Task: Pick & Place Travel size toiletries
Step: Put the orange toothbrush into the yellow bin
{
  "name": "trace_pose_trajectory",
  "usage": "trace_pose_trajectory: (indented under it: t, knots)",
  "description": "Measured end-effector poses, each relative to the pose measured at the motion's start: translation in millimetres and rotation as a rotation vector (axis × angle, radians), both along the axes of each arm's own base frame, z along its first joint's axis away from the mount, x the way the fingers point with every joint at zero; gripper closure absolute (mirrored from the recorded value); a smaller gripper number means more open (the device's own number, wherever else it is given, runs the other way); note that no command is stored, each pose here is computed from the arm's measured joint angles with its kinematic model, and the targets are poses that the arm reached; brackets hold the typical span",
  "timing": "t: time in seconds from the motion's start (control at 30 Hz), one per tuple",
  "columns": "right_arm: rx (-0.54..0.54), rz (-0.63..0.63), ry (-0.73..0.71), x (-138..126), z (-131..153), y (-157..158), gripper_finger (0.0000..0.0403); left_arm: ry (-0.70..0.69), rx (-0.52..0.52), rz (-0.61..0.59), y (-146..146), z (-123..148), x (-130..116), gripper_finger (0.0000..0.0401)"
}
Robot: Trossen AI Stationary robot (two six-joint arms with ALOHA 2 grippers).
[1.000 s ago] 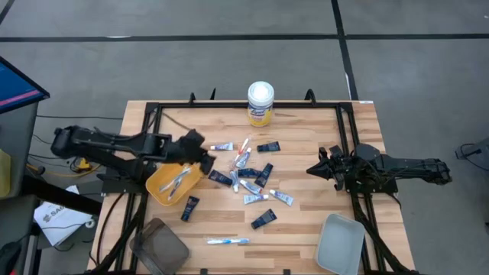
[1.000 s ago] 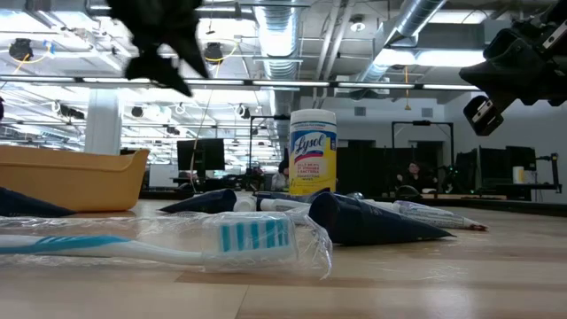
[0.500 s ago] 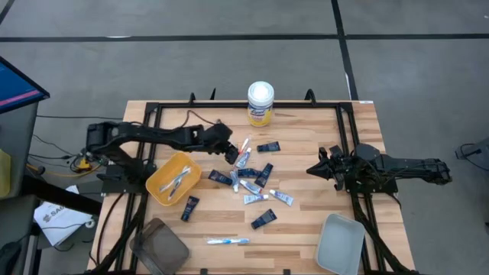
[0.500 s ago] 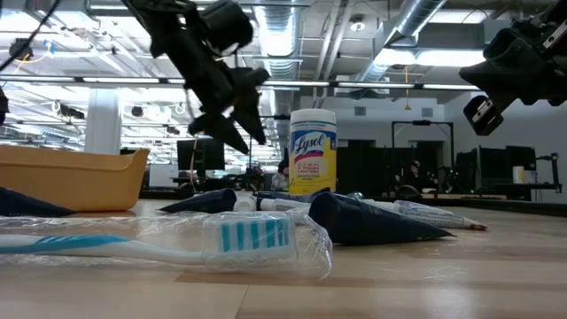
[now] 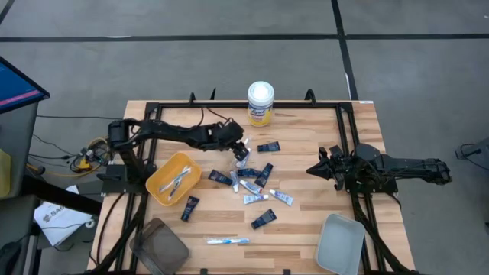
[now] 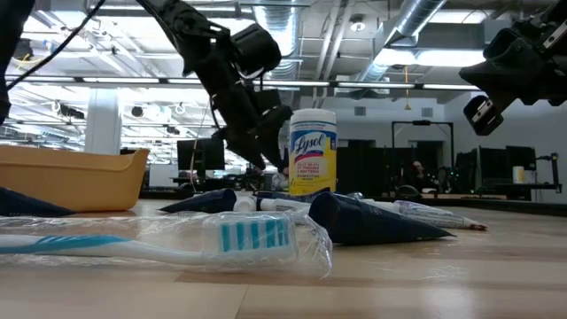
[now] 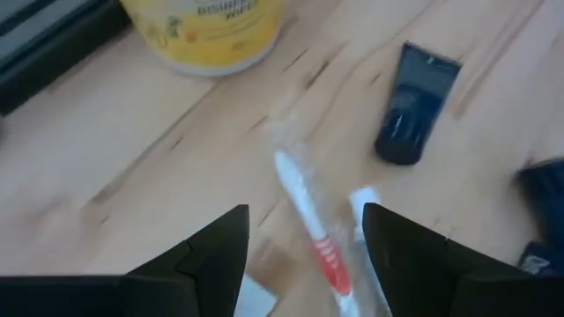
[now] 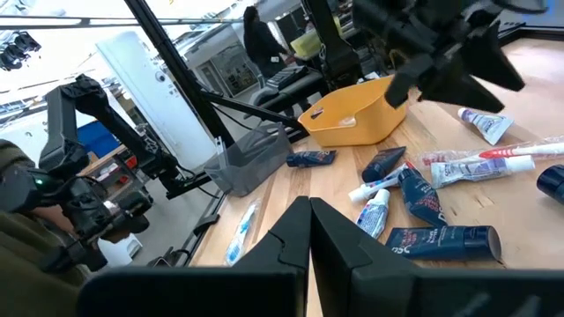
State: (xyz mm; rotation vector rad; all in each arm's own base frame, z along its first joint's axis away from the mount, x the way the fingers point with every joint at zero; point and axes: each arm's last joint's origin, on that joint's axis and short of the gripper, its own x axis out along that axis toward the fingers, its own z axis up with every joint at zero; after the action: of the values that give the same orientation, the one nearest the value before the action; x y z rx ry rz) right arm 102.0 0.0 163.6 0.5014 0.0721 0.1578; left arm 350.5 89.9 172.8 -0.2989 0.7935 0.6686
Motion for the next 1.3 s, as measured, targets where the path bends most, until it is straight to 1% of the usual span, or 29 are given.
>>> trace_pose_trajectory:
  t: [0.27, 0.57, 0.7, 0.8, 0.9, 1.0, 1.17, 1.23, 1.3]
  knots:
    - [0.0, -0.001, -0.001, 0, 0, 0, 0.0403, 0.029, -0.025, -0.019, -1, -23, 8, 0.0183]
    - [0.0, 0.0, -0.001, 0, 0, 0, 0.0403, 0.055, -0.043, -0.029, 0, -39, 11, 0.0184]
    - [0.0, -0.001, 0.0, 0, 0, 0, 0.0403, 0.082, -0.087, -0.054, -1, -52, 12, 0.0196]
    - [0.0, -0.001, 0.0, 0, 0, 0, 0.0403, 0.095, -0.104, -0.058, -2, -56, 13, 0.0215]
    - [0.0, 0.0, -0.001, 0, 0, 0, 0.0403, 0.097, -0.104, -0.056, -1, -56, 12, 0.0245]
    - [0.0, 0.0, 0.0, 0, 0, 0, 0.0403, 0.099, -0.109, -0.055, 0, -54, 11, 0.0288]
    - [0.0, 0.0, 0.0, 0, 0, 0, 0.0403, 0.09, -0.145, -0.068, 3, -54, 10, 0.0375]
    - [0.0, -0.001, 0.0, 0, 0, 0, 0.0403, 0.085, -0.148, -0.071, 3, -54, 10, 0.0386]
    - [0.0, -0.001, 0.0, 0, 0, 0, 0.0403, 0.074, -0.165, -0.074, 4, -51, 9, 0.0381]
